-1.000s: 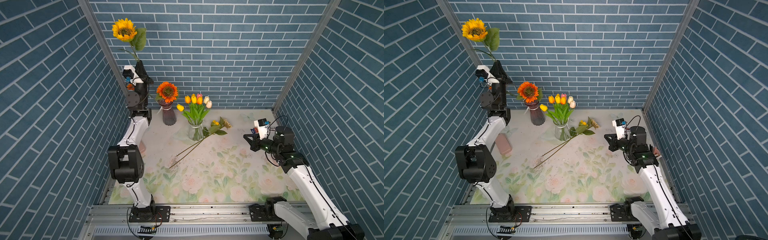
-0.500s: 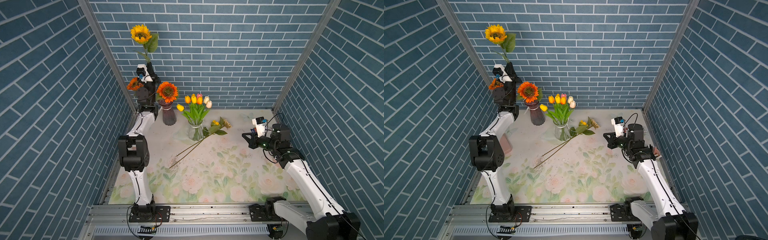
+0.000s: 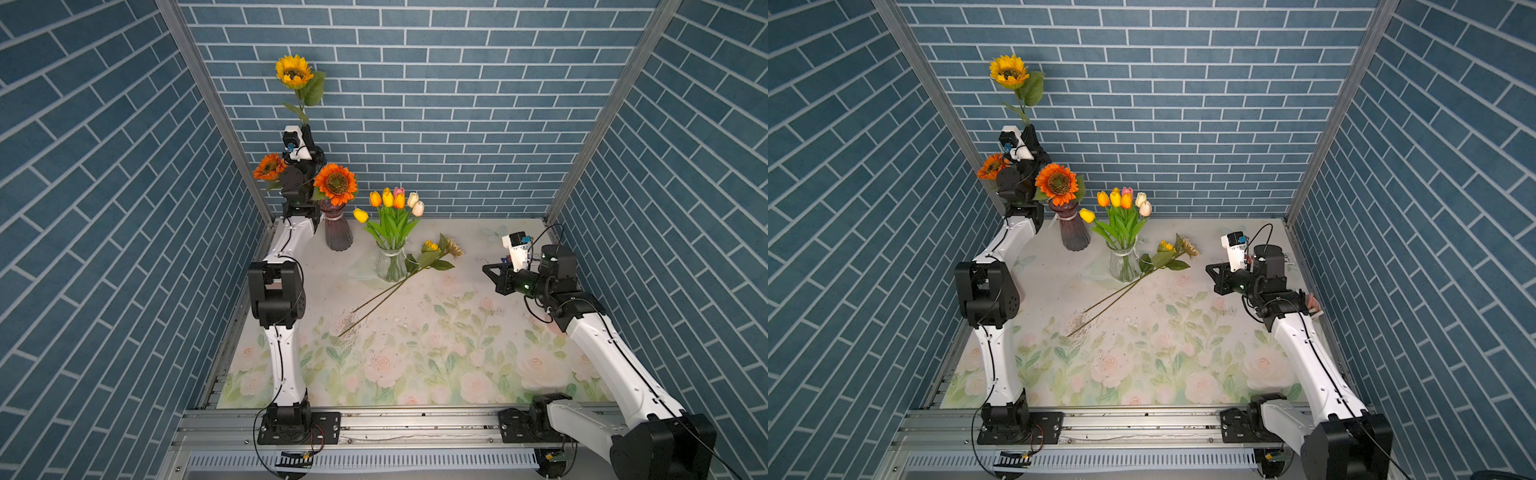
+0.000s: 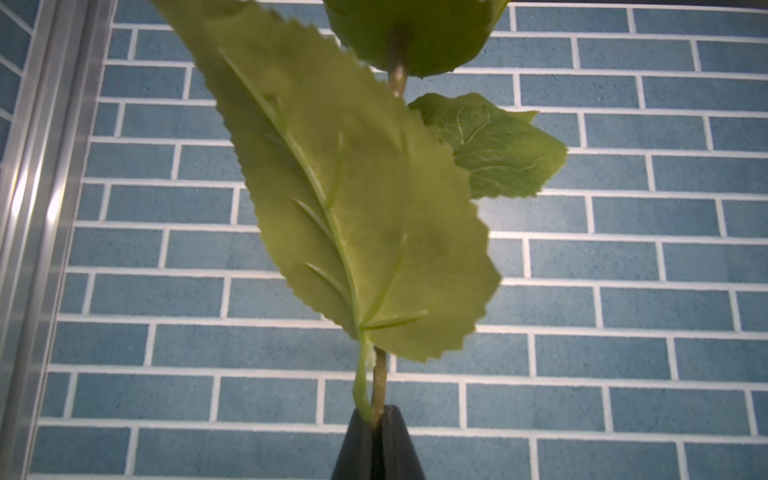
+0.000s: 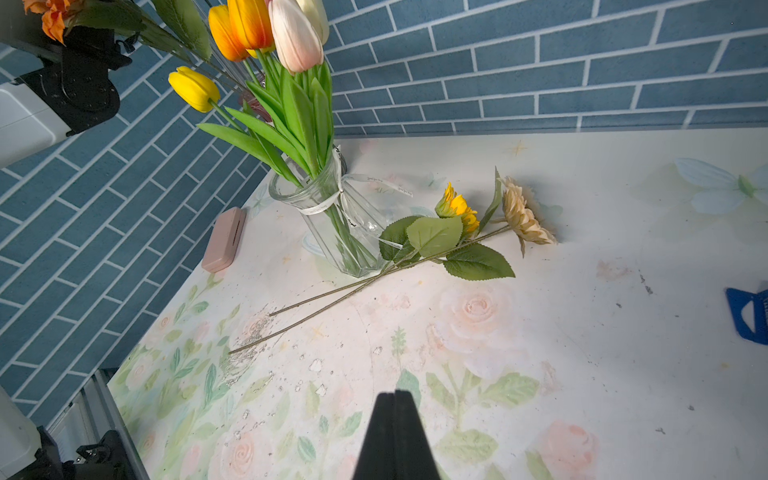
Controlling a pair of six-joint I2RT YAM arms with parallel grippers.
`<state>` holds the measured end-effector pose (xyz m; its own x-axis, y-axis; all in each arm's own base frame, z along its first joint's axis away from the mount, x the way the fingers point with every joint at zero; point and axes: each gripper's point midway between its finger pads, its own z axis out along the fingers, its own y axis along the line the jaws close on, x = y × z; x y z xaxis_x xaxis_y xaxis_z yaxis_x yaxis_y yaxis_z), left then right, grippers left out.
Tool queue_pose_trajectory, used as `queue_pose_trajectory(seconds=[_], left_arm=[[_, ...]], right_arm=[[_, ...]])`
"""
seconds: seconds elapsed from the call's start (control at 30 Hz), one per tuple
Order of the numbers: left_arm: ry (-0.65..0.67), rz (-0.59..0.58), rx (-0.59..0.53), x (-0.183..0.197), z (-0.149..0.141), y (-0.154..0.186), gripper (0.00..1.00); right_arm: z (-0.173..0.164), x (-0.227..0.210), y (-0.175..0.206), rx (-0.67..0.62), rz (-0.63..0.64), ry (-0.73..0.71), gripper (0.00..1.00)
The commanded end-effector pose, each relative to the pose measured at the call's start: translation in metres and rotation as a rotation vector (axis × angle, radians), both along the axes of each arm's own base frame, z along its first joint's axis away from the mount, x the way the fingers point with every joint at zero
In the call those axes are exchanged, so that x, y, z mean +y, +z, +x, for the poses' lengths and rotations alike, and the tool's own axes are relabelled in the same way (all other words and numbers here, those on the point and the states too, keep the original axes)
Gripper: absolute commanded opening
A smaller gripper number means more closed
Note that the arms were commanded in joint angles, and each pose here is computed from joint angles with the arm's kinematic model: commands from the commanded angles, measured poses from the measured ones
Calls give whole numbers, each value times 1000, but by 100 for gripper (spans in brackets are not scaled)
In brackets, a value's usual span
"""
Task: Arrange the flowers in different vases according to their variety
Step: Insert the flower into the vase.
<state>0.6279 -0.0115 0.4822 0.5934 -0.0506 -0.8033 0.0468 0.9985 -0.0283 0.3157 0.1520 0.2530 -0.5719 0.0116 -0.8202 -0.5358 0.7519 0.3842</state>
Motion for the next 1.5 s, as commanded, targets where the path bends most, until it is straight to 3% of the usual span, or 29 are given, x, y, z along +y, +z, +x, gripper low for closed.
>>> queue_pose_trajectory(seconds=[0.0, 0.33, 0.63, 0.9, 1.07, 1.47], left_arm=[[-51, 18, 5, -15, 6, -4, 0], [-72, 15, 105, -18, 23, -52, 0], [-72, -44, 174, -13, 11, -101, 0], [-89, -42, 234, -20, 0, -121, 0], [-123, -45, 301, -26, 2, -126, 44], [-146, -55, 368, -35, -11, -143, 50]], right_arm=[[7, 2, 19, -31, 31, -9, 0], [13, 7, 14, -11, 33, 0, 0], [11, 10, 13, -9, 34, 8, 0], [7, 11, 14, -14, 36, 16, 0], [4, 12, 15, -17, 38, 22, 0], [-1, 12, 19, -30, 38, 27, 0]])
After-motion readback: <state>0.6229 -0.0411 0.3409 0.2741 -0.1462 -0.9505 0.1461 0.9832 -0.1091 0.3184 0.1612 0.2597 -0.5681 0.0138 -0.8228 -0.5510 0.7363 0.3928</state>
